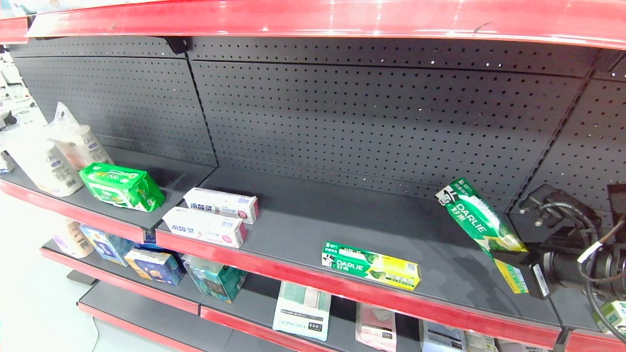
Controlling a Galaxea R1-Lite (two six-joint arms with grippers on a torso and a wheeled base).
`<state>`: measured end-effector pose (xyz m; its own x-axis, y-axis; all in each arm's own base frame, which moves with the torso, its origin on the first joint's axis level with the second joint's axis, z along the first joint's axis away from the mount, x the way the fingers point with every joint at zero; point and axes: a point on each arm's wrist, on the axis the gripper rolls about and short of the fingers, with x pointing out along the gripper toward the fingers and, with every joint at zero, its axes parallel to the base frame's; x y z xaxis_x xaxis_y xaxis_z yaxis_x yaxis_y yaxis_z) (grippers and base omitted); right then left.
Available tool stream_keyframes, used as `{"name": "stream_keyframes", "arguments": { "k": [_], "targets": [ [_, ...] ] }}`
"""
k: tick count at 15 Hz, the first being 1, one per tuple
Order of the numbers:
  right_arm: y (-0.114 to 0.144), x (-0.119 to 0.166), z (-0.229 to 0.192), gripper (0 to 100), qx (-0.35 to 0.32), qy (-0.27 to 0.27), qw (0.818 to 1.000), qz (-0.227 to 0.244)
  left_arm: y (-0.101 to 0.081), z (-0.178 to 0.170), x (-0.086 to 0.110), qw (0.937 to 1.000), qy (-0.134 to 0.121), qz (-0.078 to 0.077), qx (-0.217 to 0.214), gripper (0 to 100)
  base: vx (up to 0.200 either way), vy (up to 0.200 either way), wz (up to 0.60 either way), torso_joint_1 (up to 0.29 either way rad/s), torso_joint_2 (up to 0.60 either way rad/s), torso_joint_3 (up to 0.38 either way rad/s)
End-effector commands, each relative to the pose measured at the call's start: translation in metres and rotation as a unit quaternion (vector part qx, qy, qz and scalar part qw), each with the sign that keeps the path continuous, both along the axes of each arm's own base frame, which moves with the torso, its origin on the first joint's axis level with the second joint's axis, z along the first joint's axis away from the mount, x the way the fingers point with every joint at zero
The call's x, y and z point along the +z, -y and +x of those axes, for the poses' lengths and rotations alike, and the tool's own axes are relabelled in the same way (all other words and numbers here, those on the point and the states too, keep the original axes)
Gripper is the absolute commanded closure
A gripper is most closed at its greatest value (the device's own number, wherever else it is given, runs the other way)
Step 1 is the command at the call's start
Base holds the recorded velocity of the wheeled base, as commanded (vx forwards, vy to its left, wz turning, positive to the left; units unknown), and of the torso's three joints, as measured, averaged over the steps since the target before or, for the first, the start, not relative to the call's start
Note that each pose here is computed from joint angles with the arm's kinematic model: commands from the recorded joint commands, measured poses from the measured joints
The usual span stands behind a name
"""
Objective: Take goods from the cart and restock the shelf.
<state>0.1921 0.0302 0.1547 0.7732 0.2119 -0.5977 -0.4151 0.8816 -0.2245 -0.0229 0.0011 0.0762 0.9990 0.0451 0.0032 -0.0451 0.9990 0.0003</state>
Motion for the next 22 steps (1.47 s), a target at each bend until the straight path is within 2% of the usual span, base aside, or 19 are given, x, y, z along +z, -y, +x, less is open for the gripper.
{"name": "stream_keyframes", "arguments": {
  "k": [1,4,7,10,15,22],
  "targets": [
    [-0.002,-0.001,0.012,100,0.007,-0.005,1.0,-0.006,0.0,0.0,0.0,1.0,0.0,0.0,0.0,0,0.0,0.0,0.0,0.0,0.0,0.0],
    [-0.006,-0.004,0.032,100,0.053,-0.013,0.998,-0.007,0.0,0.0,-0.001,1.0,-0.001,0.001,0.0,0,0.0,0.0,0.0,0.0,0.0,0.0],
    [-0.012,-0.017,0.062,100,0.094,-0.027,0.995,-0.03,0.0,0.0,-0.001,1.0,-0.001,0.001,0.0,0,0.0,0.0,0.0,0.0,0.0,0.0],
    [-0.015,-0.022,0.082,100,0.134,-0.026,0.99,-0.028,0.0,0.0,-0.001,1.0,-0.001,0.001,0.0,0,0.0,0.0,0.0,0.0,0.0,0.0],
    [-0.018,-0.039,0.117,100,0.169,-0.032,0.984,-0.038,0.0,0.0,-0.001,1.0,-0.001,0.001,0.0,0,0.0,0.0,0.0,0.0,0.0,0.0],
    [-0.048,-0.053,0.137,100,0.209,-0.032,0.974,-0.083,0.0,0.0,-0.001,1.0,-0.001,0.001,0.0,0,0.0,0.0,0.0,0.0,0.0,0.0]
  ]
}}
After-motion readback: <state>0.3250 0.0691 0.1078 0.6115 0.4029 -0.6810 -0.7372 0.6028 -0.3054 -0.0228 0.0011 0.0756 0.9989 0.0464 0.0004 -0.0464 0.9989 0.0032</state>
